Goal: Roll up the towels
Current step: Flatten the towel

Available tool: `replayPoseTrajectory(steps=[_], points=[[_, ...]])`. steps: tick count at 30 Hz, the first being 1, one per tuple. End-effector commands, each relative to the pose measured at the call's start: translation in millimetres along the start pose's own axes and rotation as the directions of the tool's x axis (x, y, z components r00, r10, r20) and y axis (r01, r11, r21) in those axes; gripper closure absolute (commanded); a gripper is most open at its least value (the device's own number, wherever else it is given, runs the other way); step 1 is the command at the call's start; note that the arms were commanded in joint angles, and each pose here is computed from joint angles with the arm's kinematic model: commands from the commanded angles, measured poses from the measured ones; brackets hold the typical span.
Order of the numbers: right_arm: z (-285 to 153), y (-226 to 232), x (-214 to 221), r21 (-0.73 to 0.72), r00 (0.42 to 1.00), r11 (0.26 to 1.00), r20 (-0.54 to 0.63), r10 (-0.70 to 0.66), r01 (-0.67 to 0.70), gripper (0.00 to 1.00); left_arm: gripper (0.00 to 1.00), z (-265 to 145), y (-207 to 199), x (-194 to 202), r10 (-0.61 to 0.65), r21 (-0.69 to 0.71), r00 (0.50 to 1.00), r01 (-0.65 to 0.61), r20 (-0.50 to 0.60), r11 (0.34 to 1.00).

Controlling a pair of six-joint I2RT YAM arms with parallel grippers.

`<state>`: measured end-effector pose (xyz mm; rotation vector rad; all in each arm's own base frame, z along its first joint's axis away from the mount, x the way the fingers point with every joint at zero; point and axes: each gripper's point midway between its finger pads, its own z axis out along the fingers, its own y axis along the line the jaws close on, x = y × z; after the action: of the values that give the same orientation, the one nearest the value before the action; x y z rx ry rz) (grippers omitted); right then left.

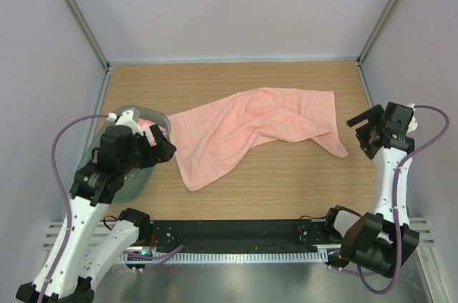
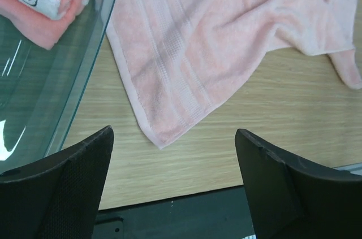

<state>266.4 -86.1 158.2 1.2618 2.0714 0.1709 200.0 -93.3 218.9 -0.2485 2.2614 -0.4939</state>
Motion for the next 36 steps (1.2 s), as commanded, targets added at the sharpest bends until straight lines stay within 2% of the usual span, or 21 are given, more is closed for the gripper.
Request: replayPoseTrajectory(steps=[1, 3, 4, 6, 7, 9, 10, 12, 16, 21, 27, 31, 36], points=[[-23, 70, -43, -0.280, 0.993, 0.959, 0.098, 0.069, -0.039, 0.11, 0.12, -13, -2, -15, -0.026, 0.009, 0.996, 0.026, 0.090, 1.000], [-22, 90, -47, -0.351, 0.994, 0.936, 0.089, 0.059, -0.025, 0.13, 0.12, -1, -8, -10, -0.039, 0.028, 0.998, 0.037, 0.040, 0.999], [-12, 100, -36, -0.365, 0.999, 0.931, 0.050, 0.018, 0.002, 0.13, 0.13, 6, -14, -13, -0.050, 0.049, 0.998, 0.049, 0.036, 0.998], [-5, 121, -27, -0.384, 0.996, 0.919, 0.016, -0.086, 0.086, 0.13, 0.16, 28, -18, -5, -0.064, 0.048, 0.997, 0.066, -0.040, 0.997], [21, 130, -2, -0.361, 0.984, 0.924, -0.079, -0.162, 0.124, 0.14, 0.17, 37, -21, -9, -0.080, 0.054, 0.996, 0.082, -0.038, 0.995], [28, 151, 17, -0.360, 0.943, 0.903, -0.140, -0.301, 0.235, 0.17, 0.20, 59, -21, -6, -0.105, 0.025, 0.991, 0.108, -0.085, 0.994], [54, 155, 49, -0.337, 0.898, 0.898, -0.234, -0.372, 0.284, 0.19, 0.21, 68, -26, -12, -0.122, 0.039, 0.990, 0.125, -0.077, 0.991], [73, 161, 50, -0.286, 0.872, 0.890, -0.242, -0.425, 0.354, 0.21, 0.22, 91, -31, -13, -0.145, 0.037, 0.983, 0.150, -0.111, 0.988], [125, 159, 54, -0.213, 0.847, 0.889, -0.279, -0.452, 0.405, 0.21, 0.27, 127, -44, -2, -0.189, 0.054, 0.958, 0.205, -0.214, 0.977], [183, 142, 54, -0.089, 0.818, 0.883, -0.344, -0.461, 0.460, 0.22, 0.30, 159, -42, 37, -0.166, 0.005, 0.935, 0.176, -0.314, 0.984], [219, 120, 41, -0.015, 0.845, 0.914, -0.375, -0.381, 0.406, 0.23, 0.32, 179, -9, 90, -0.187, -0.124, 0.892, 0.149, -0.411, 0.981], [235, 116, 29, 0.020, 0.858, 0.914, -0.352, -0.374, 0.406, 0.23, 0.32, 183, 3, 98, -0.160, -0.154, 0.890, 0.103, -0.426, 0.983], [257, 126, 11, 0.021, 0.878, 0.927, -0.330, -0.347, 0.374, 0.22, 0.33, 186, 24, 120, -0.142, -0.228, 0.853, 0.028, -0.502, 0.973]])
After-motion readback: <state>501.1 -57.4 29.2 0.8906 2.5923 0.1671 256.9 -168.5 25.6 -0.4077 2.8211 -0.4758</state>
